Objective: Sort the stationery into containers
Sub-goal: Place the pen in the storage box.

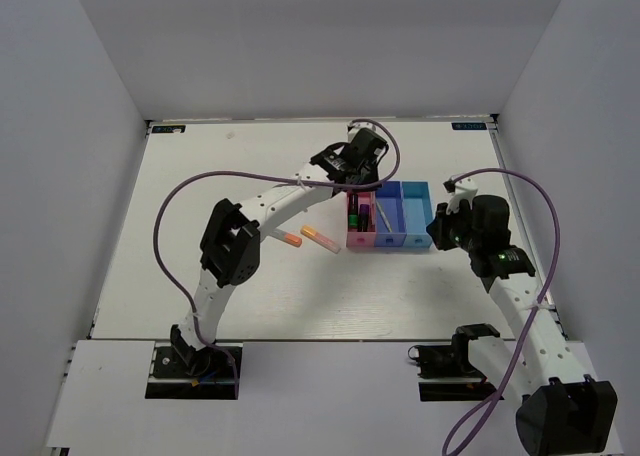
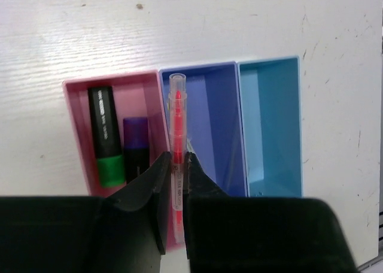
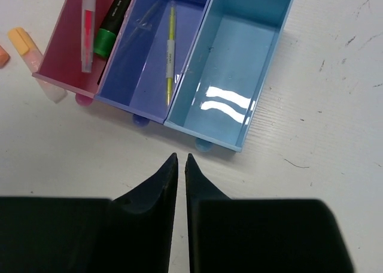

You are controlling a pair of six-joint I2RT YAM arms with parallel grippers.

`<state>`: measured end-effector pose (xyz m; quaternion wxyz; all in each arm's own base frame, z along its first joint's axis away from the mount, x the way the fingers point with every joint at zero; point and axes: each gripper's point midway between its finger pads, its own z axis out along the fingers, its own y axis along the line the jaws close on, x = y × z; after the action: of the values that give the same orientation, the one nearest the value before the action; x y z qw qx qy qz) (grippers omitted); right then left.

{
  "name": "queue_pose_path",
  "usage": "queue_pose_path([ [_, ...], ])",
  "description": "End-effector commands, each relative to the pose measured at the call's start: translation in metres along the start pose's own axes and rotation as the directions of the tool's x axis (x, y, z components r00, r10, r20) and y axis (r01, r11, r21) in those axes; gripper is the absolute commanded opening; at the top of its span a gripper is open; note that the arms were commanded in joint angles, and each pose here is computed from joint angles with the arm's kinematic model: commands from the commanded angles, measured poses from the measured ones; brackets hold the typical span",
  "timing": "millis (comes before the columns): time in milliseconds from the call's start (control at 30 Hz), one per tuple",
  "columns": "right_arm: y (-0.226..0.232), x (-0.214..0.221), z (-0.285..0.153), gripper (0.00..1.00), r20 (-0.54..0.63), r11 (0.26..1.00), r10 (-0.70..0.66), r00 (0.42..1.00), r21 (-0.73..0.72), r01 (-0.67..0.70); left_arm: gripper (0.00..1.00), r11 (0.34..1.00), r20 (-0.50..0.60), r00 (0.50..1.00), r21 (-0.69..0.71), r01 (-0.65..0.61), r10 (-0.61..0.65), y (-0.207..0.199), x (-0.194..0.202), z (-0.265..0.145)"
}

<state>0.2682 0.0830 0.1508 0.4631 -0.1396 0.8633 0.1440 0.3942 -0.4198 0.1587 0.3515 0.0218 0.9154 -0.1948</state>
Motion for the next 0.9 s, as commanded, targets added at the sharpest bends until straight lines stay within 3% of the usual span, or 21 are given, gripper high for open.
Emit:
queue_pose_path([
  [0,-0.003,-0.002,0.002,0.13,0.017,1.000,-0.002,1.000,0.002,0.002,0.00,0.990,0.070,0.997,0.137,0.035,-0.044,-0.031,-0.029,-0.004],
  [333,-0.007,-0.003,0.000,0.14,0.023,1.000,0.026,0.999,0.008,-0.026,0.03,0.968,0.015,0.992,0.221,0.116,-0.123,-0.046,-0.013,0.022],
  [433,-0.009,-0.003,-0.001,0.22,0.026,0.999,0.032,0.999,0.009,-0.032,0.11,0.972,-0.010,0.992,0.202,0.123,-0.124,-0.040,-0.003,0.029],
  [500,-0.010,-0.004,-0.002,0.29,0.030,0.999,0.038,0.999,0.011,-0.038,0.25,0.974,-0.028,0.992,0.189,0.128,-0.125,-0.036,0.004,0.035],
  [567,-0.009,-0.003,-0.002,0.40,0.030,0.999,0.043,0.999,0.004,-0.043,0.31,0.975,-0.048,0.991,0.177,0.132,-0.125,-0.032,0.014,0.040],
  [700,-0.009,-0.003,-0.002,0.46,0.028,0.998,0.055,0.998,-0.005,-0.055,0.46,0.974,-0.056,0.990,0.178,0.138,-0.130,-0.033,0.016,0.041],
  [867,-0.010,-0.002,-0.003,0.46,0.028,0.998,0.066,0.997,-0.010,-0.065,0.47,0.973,-0.038,0.993,0.197,0.119,-0.113,-0.041,0.003,0.028],
])
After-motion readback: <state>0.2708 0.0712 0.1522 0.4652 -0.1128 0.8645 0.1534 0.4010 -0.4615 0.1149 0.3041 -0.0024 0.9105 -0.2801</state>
